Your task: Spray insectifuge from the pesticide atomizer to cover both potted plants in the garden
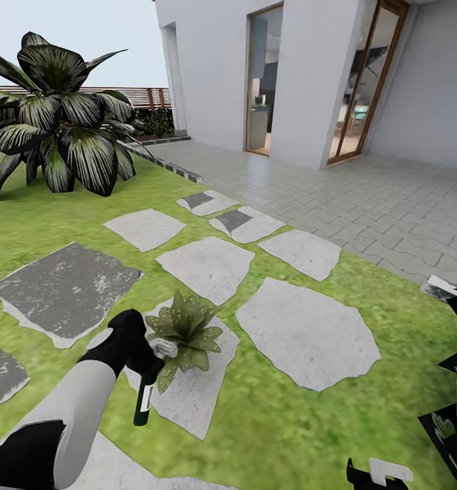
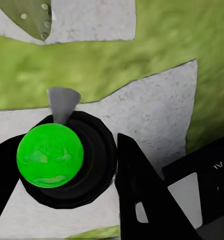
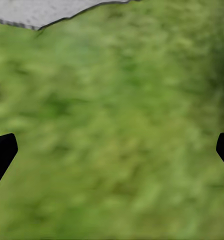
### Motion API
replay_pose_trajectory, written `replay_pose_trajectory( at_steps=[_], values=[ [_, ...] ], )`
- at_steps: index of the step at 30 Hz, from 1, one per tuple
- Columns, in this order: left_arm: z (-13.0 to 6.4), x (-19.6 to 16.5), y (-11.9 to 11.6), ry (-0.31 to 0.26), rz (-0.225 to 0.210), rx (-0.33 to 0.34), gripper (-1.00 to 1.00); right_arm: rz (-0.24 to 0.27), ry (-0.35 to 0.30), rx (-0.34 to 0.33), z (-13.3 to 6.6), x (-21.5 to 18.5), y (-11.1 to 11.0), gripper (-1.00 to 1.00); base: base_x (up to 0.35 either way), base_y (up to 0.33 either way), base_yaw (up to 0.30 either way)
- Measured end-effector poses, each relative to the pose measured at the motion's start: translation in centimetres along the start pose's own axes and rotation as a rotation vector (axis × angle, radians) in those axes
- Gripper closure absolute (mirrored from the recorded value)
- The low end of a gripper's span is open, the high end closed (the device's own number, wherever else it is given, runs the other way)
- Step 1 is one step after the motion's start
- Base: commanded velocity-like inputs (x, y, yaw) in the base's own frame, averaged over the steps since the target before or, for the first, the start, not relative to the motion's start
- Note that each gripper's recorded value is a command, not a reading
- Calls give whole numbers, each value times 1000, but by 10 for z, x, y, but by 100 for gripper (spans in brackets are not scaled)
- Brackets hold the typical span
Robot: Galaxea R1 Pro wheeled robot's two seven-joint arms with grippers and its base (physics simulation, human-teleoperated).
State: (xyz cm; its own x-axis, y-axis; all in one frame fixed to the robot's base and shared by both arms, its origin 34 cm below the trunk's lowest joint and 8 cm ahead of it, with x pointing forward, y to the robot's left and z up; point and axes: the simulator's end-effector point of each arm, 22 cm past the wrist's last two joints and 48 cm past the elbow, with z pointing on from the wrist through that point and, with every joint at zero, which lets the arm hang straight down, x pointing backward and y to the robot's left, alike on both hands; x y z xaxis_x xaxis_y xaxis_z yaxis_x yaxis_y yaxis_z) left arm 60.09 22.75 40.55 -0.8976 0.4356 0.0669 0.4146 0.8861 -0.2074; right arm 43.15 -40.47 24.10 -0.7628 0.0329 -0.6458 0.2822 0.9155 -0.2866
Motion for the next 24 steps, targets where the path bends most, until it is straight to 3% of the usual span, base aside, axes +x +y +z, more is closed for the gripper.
replay_pose_trajectory(
  at_steps=[6,9,15,24],
  values=[
    [13,6,-14,16,8,18,100,-1,1,1,0,0,-1,-100,0,0,1],
    [19,12,-10,22,4,-2,100,-1,1,1,0,0,-1,-100,0,0,0],
    [11,5,-3,-41,-64,20,100,-1,1,1,0,0,-1,-100,0,0,0],
    [8,2,-1,-47,-56,2,100,0,-1,2,0,0,-2,-100,108,-172,0]
  ],
)
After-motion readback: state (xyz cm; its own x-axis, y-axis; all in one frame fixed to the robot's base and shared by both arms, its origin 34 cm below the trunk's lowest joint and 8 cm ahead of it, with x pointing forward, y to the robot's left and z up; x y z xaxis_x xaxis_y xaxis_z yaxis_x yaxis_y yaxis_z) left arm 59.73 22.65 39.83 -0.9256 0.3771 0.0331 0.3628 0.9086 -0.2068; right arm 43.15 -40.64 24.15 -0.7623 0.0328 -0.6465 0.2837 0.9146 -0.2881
